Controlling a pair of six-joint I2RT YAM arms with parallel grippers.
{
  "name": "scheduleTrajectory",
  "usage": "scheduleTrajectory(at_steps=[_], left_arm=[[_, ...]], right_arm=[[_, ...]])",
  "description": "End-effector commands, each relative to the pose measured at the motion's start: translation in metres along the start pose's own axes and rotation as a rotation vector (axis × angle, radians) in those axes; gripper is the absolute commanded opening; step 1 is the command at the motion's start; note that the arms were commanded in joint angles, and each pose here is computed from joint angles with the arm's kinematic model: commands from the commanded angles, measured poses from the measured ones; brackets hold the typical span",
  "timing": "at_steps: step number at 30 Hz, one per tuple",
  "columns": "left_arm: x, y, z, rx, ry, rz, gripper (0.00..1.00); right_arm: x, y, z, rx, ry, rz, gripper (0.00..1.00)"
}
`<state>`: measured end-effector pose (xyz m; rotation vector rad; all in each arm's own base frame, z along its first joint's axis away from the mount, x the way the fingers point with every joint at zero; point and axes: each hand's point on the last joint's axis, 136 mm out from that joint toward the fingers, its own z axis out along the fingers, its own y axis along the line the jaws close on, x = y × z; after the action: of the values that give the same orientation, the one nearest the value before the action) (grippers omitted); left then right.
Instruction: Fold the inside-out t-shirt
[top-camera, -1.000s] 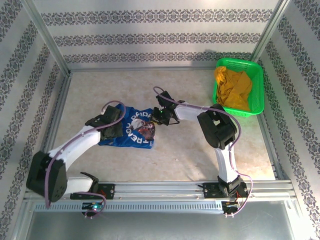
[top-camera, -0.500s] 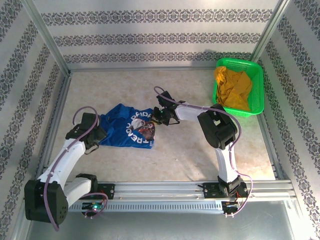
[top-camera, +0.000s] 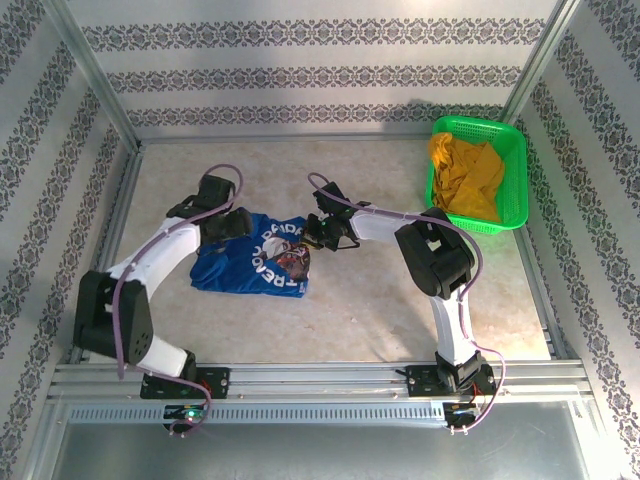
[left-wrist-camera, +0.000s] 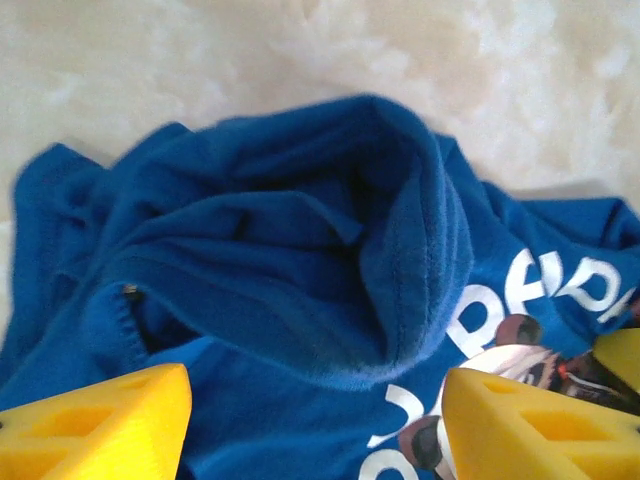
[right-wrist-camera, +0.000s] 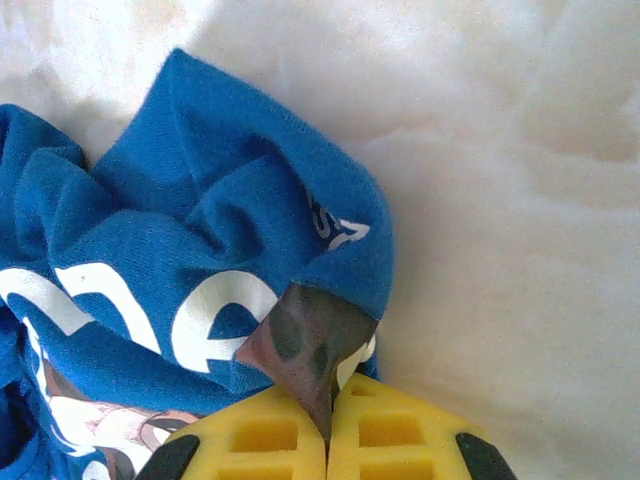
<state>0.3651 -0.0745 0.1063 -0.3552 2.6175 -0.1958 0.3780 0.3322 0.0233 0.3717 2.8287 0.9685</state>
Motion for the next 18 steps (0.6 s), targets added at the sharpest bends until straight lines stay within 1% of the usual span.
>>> scheduleTrajectory(at_steps=[1,2,3,4,5,6,7,8,13,14,15,17,18], left_arm=[[-0.008,-0.009,0.013,0.014,-0.004,0.056,0.68],[-0.010,-0.009,0.018,0.004,0.002,0.060,0.67],[-0.012,-0.009,0.023,-0.004,0.005,0.063,0.64],[-0.014,-0.010,0.027,-0.011,0.004,0.068,0.56],[-0.020,-0.010,0.031,-0.019,-0.004,0.073,0.42],[-0.028,-0.011,0.033,-0.027,-0.014,0.080,0.25],[-0.037,-0.011,0.034,-0.040,-0.026,0.083,0.11],[-0.050,-0.008,0.035,-0.055,-0.043,0.077,0.00],[-0.114,0.014,0.030,-0.048,-0.114,-0.056,0.00],[-0.121,0.018,0.028,-0.041,-0.121,-0.078,0.11],[-0.127,0.021,0.024,-0.030,-0.128,-0.096,0.24],[-0.131,0.021,0.015,-0.010,-0.143,-0.103,0.48],[-0.128,0.017,0.009,0.016,-0.144,-0.105,0.56]], right_arm=[[0.000,-0.010,-0.001,0.034,-0.014,0.003,0.00],[0.000,-0.010,-0.001,0.033,-0.014,0.003,0.00],[-0.001,-0.008,-0.002,0.030,-0.018,0.002,0.00],[-0.002,-0.008,-0.002,0.030,-0.019,0.002,0.00],[-0.002,-0.009,-0.003,0.031,-0.021,0.006,0.00],[-0.003,-0.009,-0.004,0.031,-0.023,0.003,0.00],[-0.003,-0.010,-0.005,0.034,-0.025,0.006,0.00],[-0.004,-0.013,-0.007,0.041,-0.030,0.010,0.00],[-0.011,-0.032,-0.023,0.077,-0.078,0.037,0.00],[-0.012,-0.035,-0.026,0.079,-0.084,0.043,0.00],[-0.012,-0.038,-0.029,0.081,-0.088,0.049,0.00],[-0.014,-0.042,-0.033,0.081,-0.093,0.052,0.00],[-0.014,-0.042,-0.035,0.081,-0.097,0.053,0.00]])
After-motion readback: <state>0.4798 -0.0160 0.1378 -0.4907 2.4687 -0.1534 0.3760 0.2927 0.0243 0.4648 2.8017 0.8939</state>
